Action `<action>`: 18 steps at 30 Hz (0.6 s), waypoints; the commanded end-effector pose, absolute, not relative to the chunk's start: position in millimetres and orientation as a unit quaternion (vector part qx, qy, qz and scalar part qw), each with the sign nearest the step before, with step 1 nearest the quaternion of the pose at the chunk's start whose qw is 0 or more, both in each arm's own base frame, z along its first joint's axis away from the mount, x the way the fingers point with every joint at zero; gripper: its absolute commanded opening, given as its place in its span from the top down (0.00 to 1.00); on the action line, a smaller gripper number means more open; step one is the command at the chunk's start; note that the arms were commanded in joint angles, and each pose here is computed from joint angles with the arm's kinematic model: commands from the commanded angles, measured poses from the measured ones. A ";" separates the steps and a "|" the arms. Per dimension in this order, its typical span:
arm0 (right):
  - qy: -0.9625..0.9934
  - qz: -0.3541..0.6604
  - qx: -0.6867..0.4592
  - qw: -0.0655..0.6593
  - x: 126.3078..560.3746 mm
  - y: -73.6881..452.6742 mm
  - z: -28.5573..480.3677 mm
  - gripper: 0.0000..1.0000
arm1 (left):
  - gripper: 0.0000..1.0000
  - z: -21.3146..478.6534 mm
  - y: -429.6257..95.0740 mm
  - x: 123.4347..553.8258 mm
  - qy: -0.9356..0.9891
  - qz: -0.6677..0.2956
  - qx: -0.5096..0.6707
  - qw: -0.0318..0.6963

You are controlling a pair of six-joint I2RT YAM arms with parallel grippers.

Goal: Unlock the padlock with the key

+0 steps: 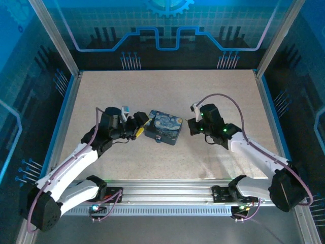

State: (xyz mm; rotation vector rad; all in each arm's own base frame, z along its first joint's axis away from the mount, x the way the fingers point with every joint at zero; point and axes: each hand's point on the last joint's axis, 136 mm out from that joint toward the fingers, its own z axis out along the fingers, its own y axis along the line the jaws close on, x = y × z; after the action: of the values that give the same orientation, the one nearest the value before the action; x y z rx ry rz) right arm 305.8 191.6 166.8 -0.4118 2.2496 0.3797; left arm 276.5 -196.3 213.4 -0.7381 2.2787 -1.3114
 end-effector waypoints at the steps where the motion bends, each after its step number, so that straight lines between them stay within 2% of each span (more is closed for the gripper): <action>1: 0.858 0.088 -0.189 0.469 310.7 191.0 189.0 1.00 | 0.29 221.0 -207.5 276.3 0.810 -0.464 -0.316 0.171; 9: 0.809 0.057 -0.268 0.519 290.2 222.0 208.8 1.00 | 0.38 222.6 -242.7 277.1 0.801 -0.463 -0.359 0.121; 18: 0.775 0.041 -0.340 0.532 271.1 252.3 209.0 1.00 | 0.41 209.5 -263.8 274.9 0.801 -0.453 -0.383 0.080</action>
State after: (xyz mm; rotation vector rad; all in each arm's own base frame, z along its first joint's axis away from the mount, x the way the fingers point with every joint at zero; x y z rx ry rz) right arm 270.1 247.1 203.9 -0.7882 1.9039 0.1404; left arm 272.7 -259.5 203.0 -1.0813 2.4140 -1.3407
